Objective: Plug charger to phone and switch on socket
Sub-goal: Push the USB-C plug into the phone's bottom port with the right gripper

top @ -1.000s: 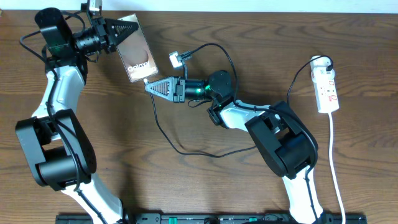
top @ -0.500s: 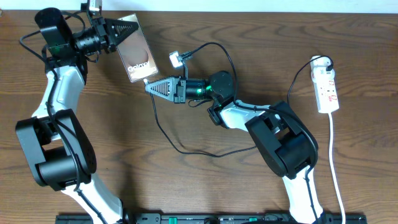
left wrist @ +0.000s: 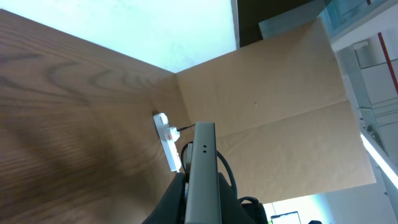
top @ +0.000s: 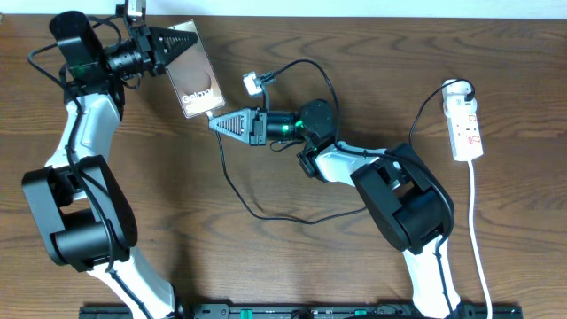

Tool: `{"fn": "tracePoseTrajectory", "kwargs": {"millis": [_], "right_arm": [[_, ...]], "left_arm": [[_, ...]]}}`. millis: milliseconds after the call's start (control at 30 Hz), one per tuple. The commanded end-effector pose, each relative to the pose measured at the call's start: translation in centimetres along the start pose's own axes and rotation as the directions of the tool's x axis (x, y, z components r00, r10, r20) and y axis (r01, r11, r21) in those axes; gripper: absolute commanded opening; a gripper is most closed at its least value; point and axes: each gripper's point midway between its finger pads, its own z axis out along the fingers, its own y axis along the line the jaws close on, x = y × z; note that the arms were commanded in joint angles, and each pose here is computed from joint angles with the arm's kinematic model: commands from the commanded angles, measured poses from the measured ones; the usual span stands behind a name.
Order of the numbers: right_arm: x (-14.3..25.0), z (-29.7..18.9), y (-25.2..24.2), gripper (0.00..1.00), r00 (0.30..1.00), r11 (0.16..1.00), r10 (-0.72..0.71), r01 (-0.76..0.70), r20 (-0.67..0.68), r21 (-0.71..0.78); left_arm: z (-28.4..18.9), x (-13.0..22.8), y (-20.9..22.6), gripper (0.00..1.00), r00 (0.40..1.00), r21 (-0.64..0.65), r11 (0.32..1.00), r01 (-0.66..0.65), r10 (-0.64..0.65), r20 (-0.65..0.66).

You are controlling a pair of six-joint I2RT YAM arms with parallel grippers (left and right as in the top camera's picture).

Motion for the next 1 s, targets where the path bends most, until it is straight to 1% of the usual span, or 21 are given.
{"fn": "tracePoseTrajectory", "kwargs": {"millis": [0, 967], "right_arm": [[-0.48, -0.03, -0.14, 0.01, 1.0, 1.0, -0.005, 0.005, 0.011, 0.0], [-1.05, 0.09, -0.14, 0.01, 0.999, 1.0, 0.0, 0.0, 0.049, 0.004]], "left_arm": [[-0.11, 0.19, -1.74, 0.07, 0.999, 0.019, 0.999, -0.033, 0.034, -0.02], [0.73, 0.86, -2.08, 0.07, 0.998, 0.036, 0.999, -0.034, 0.036, -0.052]]}}
